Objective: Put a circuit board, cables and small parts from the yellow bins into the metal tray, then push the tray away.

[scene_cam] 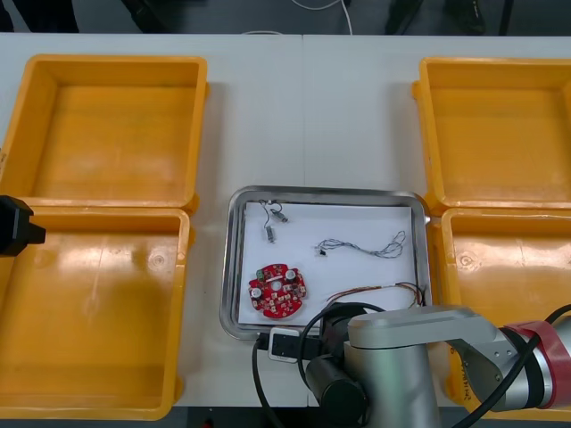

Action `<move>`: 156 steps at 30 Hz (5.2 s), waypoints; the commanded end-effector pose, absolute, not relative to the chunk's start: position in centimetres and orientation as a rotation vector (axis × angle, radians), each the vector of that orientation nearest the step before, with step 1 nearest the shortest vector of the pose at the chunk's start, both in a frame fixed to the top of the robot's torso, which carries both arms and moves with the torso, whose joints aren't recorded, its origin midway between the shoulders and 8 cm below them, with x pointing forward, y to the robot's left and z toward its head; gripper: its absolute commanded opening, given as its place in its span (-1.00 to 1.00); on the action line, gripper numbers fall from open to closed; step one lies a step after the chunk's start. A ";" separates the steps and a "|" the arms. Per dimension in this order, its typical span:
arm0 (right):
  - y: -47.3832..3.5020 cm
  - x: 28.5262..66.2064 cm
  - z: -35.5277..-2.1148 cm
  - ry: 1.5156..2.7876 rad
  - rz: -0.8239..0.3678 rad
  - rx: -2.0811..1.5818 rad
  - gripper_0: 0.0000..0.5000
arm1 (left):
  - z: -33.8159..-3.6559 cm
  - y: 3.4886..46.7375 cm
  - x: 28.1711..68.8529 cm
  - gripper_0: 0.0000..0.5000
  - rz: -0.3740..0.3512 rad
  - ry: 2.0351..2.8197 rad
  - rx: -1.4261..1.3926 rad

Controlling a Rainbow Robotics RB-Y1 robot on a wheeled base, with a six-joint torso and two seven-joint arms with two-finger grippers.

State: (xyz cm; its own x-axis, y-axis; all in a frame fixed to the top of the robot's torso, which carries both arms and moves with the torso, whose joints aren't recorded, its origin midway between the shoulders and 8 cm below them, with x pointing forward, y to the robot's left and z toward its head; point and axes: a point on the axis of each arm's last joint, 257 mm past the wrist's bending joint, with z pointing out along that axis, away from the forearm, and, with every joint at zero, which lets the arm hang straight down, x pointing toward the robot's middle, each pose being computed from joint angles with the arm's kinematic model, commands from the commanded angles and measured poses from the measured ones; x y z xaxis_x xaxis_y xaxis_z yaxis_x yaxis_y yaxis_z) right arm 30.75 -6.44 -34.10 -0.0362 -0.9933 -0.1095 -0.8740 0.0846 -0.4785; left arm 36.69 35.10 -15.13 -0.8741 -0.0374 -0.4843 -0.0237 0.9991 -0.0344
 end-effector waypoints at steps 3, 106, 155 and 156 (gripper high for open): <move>-5.2 29.8 -34.1 1.906 -0.368 -1.890 0.82 | -14.2 36.2 36.1 1.00 0.042 2.619 0.067; -5.8 42.5 -29.0 1.634 -0.698 -1.796 -1.00 | -14.2 36.2 36.1 1.00 0.042 2.619 0.067; -3.2 53.2 -22.1 1.604 -0.740 -1.601 -1.00 | -14.2 36.2 36.1 1.00 0.042 2.619 0.067; -3.1 53.3 -22.1 1.602 -0.738 -1.601 -1.00 | -14.2 36.2 36.1 1.00 0.042 2.619 0.067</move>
State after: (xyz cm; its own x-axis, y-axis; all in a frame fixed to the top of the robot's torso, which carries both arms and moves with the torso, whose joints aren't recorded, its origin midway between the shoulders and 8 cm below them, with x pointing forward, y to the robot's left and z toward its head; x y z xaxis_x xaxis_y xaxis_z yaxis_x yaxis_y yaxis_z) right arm 51.83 -5.53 -24.97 0.0230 -0.9972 -0.0713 -0.6008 0.0433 -0.7982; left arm 36.69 35.09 -15.12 -0.8741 -0.0370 -0.4844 -0.0232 0.9991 -0.0345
